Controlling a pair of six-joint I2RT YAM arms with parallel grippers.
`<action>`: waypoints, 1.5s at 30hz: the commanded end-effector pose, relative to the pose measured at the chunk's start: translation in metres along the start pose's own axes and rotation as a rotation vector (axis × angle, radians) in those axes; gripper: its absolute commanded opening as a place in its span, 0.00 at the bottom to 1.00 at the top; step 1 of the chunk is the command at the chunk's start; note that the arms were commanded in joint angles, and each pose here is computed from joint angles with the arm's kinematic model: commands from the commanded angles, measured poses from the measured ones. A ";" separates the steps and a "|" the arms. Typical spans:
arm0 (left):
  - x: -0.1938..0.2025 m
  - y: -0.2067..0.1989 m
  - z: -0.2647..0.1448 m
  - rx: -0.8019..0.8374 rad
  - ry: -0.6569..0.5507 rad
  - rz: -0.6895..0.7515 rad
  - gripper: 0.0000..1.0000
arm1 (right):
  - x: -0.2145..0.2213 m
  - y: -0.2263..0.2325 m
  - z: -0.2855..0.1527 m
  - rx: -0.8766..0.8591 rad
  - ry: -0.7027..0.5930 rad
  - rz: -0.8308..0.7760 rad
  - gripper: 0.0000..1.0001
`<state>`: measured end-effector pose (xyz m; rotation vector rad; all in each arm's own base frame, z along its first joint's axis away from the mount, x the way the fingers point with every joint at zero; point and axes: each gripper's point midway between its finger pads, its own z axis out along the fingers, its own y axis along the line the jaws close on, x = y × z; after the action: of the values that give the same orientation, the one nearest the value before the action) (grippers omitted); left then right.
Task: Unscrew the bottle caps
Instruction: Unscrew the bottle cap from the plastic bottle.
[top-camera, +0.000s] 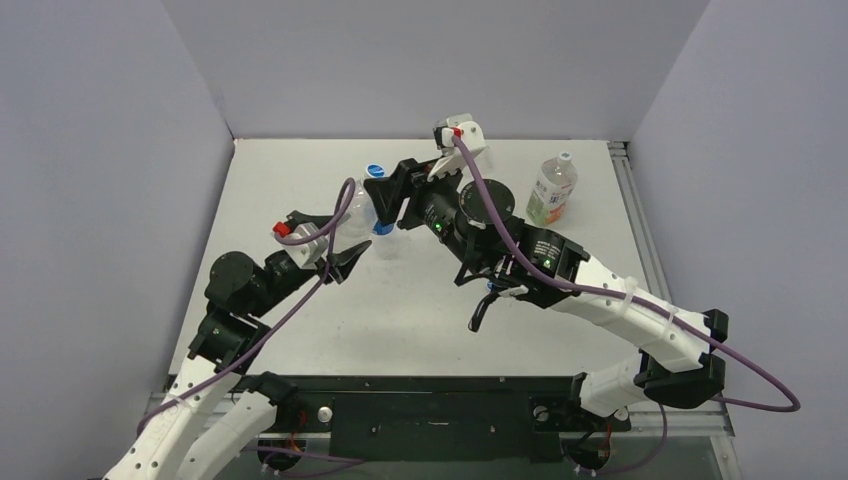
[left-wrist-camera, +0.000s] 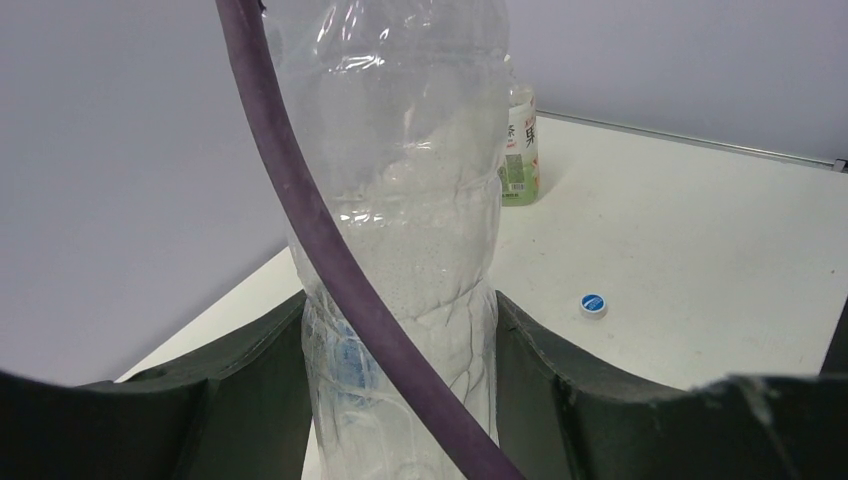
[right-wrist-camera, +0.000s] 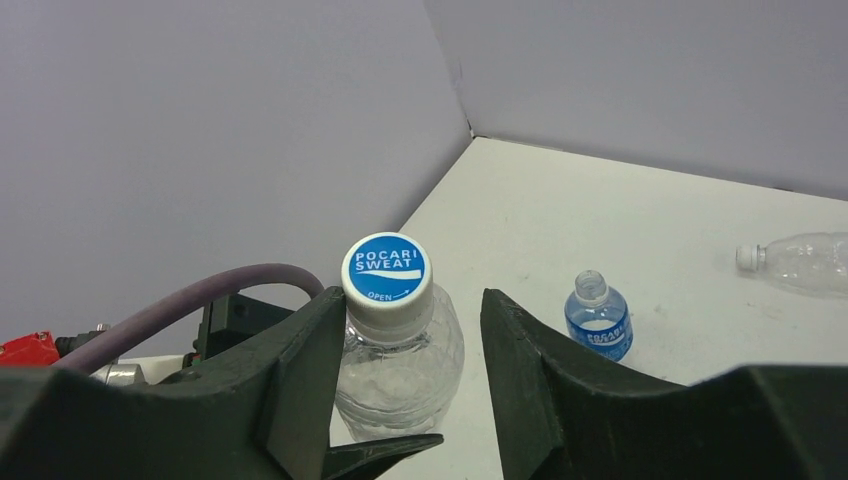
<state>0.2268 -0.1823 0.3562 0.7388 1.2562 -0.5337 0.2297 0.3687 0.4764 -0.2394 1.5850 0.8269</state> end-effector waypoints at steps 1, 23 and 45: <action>-0.003 0.034 -0.008 -0.197 0.011 0.032 0.00 | -0.029 0.003 -0.002 0.006 -0.076 0.044 0.46; -0.004 0.008 -0.004 -0.061 -0.003 -0.018 0.00 | -0.027 0.015 0.010 -0.085 -0.072 0.046 0.15; -0.066 -0.089 -0.027 0.478 -0.080 -0.369 0.00 | -0.036 0.050 -0.100 -0.743 -0.128 -0.037 0.00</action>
<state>0.1553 -0.2225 0.3548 0.8729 1.3024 -1.0470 0.1747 0.3415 0.4793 -0.5777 1.3353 1.2131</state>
